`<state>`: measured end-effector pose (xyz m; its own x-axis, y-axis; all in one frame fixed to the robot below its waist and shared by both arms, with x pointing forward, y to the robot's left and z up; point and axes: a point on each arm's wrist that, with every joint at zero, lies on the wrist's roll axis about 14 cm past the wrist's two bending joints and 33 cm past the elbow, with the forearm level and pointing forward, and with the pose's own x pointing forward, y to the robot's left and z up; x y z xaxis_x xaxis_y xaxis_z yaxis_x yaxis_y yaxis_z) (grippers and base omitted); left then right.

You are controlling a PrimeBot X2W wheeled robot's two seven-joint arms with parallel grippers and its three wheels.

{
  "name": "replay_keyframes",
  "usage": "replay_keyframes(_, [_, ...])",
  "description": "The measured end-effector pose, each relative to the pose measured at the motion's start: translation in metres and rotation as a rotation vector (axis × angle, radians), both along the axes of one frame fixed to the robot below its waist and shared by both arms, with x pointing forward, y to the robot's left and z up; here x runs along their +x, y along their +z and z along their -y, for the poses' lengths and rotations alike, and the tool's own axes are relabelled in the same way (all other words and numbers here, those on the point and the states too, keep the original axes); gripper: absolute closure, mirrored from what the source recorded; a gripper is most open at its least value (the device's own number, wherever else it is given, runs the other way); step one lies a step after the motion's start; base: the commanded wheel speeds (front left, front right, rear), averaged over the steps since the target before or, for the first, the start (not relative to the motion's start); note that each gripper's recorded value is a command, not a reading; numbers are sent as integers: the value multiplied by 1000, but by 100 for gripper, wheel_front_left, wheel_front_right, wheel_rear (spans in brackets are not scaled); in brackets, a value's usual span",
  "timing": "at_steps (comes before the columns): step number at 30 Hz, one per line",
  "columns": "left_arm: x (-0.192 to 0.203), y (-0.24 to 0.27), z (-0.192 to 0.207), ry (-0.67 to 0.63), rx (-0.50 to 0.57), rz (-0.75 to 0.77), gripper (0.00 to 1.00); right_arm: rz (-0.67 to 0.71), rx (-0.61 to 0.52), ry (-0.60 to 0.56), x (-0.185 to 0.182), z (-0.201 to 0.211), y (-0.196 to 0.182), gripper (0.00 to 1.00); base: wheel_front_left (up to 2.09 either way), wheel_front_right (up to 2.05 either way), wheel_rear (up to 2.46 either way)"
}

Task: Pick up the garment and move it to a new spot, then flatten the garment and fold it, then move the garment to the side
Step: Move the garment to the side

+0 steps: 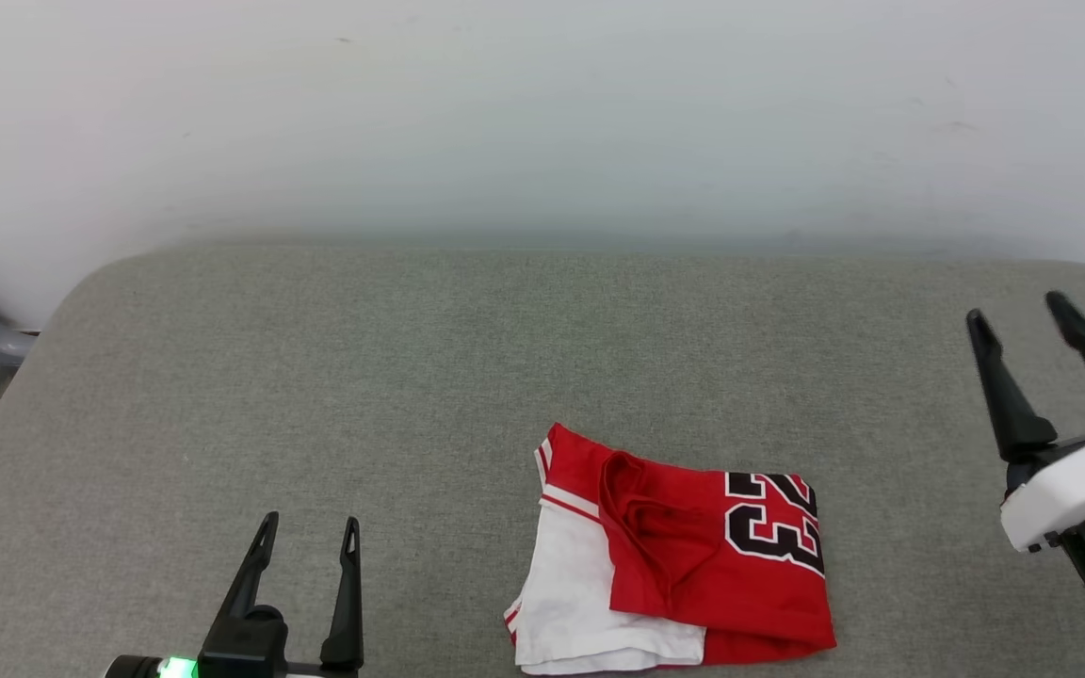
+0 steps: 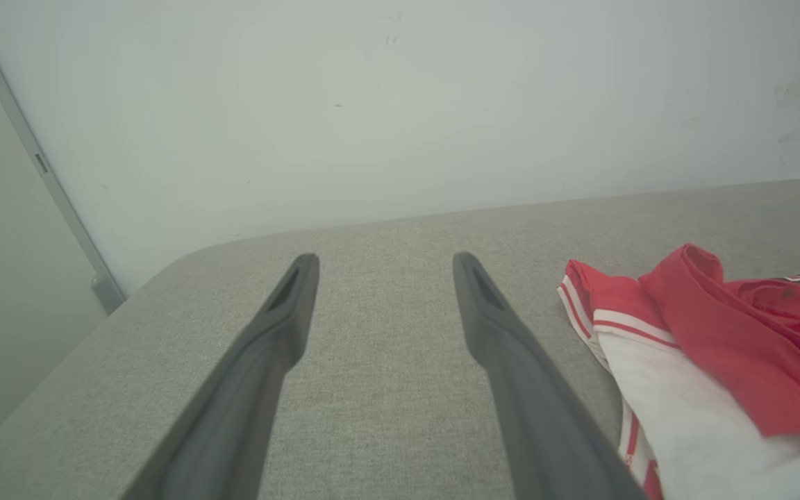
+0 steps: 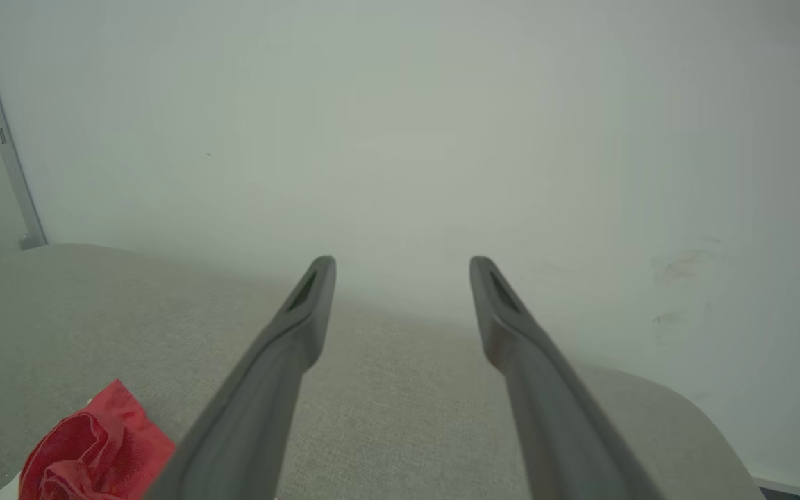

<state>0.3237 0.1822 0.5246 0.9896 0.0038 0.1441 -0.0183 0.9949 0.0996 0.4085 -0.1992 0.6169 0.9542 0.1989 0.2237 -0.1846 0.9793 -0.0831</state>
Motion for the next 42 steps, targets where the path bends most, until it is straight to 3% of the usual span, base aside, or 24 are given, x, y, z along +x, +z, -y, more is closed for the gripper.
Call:
replay_keyframes(7, [0, -3, -2, 8, -7, -9, 0, -419, -50, 135, 12, -24, -51, 0, 0, 0, 0])
replay_keyframes(12, [2, -5, -1, 11, -13, -18, 0, -772, -87, 219, -6, -38, -111, 0, 0, 0, 0])
replay_keyframes(16, [8, -6, 0, 11, -19, -23, 0, -953, -58, 263, -16, -46, -144, 0, 0, 0, 0])
replay_keyframes(29, [20, -17, -10, 53, -20, -61, 0, -1235, -4, 301, -26, -76, -236, 0, 0, 0, 0])
replay_keyframes(41, [29, -25, -15, 67, -16, -90, 0, -1263, -4, 347, -22, -100, -261, 0, 0, 0, 0])
replay_keyframes(42, [29, -25, -15, 67, -16, -90, 0, -1254, -8, 351, -21, -101, -261, 66, 0, 0, 0])
